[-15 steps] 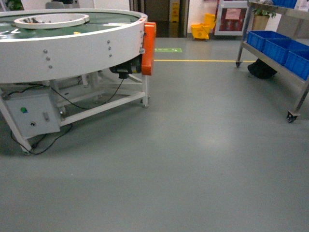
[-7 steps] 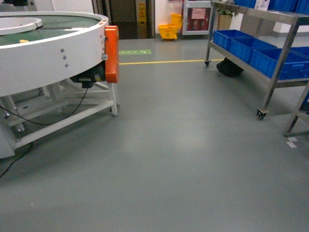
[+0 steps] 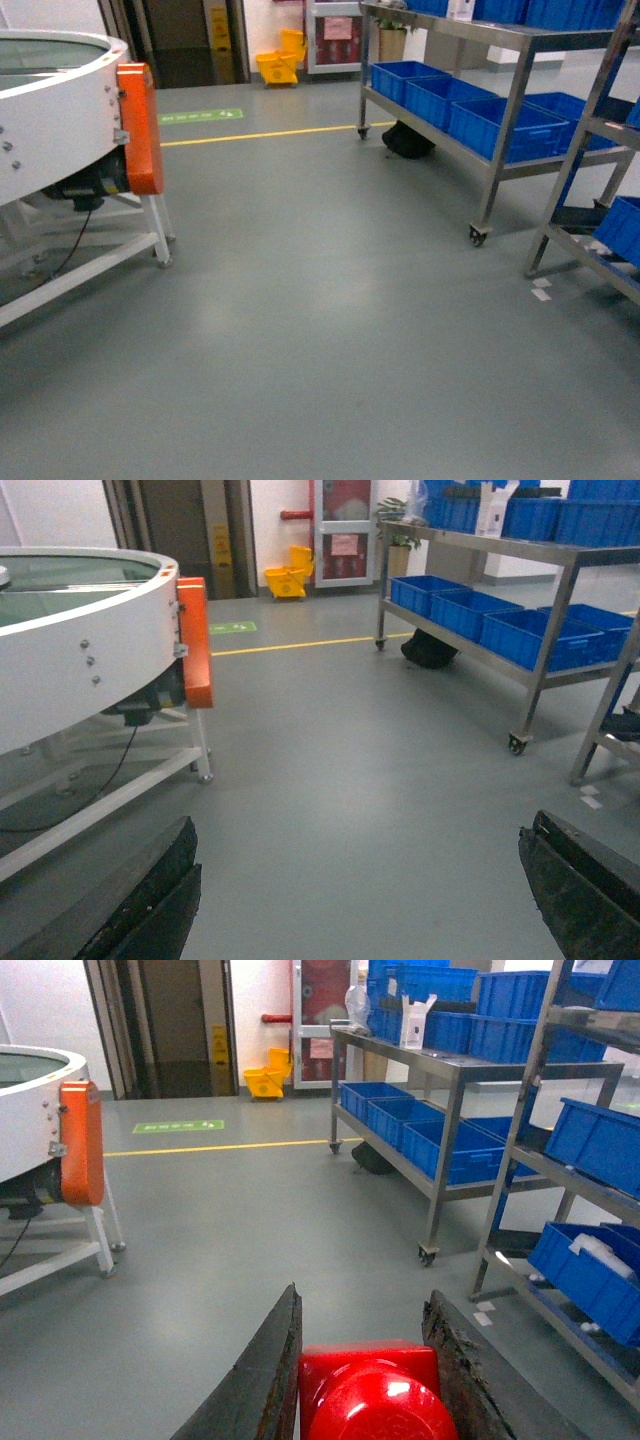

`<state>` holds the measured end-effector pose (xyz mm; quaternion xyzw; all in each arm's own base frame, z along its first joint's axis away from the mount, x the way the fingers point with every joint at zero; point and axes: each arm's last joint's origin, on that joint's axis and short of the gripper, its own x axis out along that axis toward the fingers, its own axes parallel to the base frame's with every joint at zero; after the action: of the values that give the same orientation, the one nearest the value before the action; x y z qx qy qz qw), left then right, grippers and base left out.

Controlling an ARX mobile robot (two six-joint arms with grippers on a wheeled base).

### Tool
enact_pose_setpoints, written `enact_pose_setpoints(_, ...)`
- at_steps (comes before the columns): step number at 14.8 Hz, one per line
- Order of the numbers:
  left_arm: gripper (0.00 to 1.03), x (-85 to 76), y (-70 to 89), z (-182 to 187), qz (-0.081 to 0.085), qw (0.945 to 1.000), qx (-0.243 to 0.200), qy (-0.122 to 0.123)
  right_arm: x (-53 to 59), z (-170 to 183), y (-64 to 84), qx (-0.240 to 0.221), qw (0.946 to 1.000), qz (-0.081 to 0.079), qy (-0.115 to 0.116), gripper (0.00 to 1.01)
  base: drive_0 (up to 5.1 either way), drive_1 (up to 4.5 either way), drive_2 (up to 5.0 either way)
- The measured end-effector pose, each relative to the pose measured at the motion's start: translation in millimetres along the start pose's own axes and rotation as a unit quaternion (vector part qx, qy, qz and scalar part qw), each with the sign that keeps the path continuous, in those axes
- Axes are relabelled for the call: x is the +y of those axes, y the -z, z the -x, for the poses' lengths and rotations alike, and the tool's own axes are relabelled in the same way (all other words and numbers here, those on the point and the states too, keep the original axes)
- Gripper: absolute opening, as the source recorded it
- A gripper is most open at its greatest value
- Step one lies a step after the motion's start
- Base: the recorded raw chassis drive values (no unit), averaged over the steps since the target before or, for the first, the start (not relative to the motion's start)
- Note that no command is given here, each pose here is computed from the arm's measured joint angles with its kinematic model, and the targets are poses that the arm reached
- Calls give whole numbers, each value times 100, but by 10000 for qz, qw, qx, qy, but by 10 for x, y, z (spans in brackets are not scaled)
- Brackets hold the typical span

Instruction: Pick red block from blue box to shelf

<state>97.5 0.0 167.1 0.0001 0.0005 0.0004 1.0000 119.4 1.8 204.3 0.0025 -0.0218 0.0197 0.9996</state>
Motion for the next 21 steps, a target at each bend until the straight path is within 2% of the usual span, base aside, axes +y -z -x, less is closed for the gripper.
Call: enact_pose_setpoints(21, 98, -1, -1, 0, 0, 10000, -4, 2, 1, -2, 3, 15, 10000, 13, -8, 29, -146, 249, -541)
